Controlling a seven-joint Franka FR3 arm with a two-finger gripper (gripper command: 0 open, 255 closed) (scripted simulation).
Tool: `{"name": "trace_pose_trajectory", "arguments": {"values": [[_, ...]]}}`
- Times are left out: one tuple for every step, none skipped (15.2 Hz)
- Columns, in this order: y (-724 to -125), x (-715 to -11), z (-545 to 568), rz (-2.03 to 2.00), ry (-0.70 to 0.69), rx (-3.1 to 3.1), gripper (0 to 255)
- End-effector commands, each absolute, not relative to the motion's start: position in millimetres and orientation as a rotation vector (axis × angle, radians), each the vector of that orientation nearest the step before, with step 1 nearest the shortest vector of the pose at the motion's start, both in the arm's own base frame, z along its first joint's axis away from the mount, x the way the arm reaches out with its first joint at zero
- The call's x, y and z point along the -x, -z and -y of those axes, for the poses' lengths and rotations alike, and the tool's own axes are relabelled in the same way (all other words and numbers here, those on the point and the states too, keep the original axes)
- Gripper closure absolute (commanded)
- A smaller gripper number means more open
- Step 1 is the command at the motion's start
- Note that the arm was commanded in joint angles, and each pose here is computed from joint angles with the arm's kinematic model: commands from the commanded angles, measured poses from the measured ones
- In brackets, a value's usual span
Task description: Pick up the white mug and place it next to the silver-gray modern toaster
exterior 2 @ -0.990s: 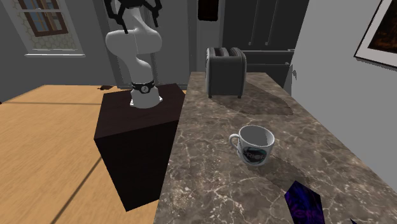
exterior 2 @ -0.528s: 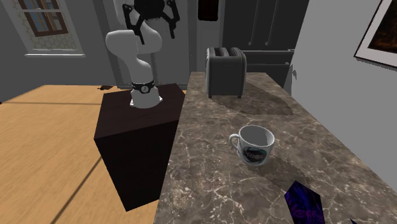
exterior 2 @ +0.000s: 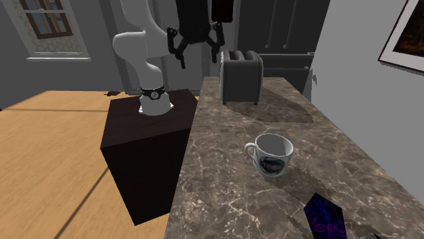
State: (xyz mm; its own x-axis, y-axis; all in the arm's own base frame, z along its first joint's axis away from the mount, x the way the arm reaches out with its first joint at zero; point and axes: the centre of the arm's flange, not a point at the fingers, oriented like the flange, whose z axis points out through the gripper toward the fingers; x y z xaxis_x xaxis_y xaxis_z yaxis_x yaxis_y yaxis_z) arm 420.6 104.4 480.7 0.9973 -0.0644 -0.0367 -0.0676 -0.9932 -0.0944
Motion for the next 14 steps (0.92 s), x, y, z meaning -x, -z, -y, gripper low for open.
{"name": "trace_pose_trajectory", "arguments": {"values": [[-471.5,-435.4,-123.6,-0.101,-0.049,3.054,0],[-465.1,-443.6,-132.6,-0.101,-0.049,3.06,0],[-458.7,-451.8,-141.6,-0.101,-0.048,3.066,0],[-452.2,-459.9,-150.5,-0.101,-0.048,3.072,0],[-445.7,-468.1,-159.3,-0.101,-0.047,3.077,0],[-439.1,-476.3,-168.2,-0.101,-0.047,3.083,0],[-432.5,-484.4,-177.0,-0.101,-0.046,3.089,0],[-425.8,-492.6,-185.7,-0.101,-0.046,3.095,0],[-419.1,-500.8,-194.4,-0.101,-0.045,3.1,0],[-412.3,-509.0,-203.1,-0.101,-0.045,3.106,0],[-405.5,-517.1,-211.8,-0.101,-0.045,3.112,0],[-398.7,-525.3,-220.4,-0.1,-0.044,3.117,0],[-391.8,-533.5,-229.0,-0.1,-0.044,3.123,0],[-384.8,-541.6,-237.5,-0.1,-0.043,3.129,0]]}}
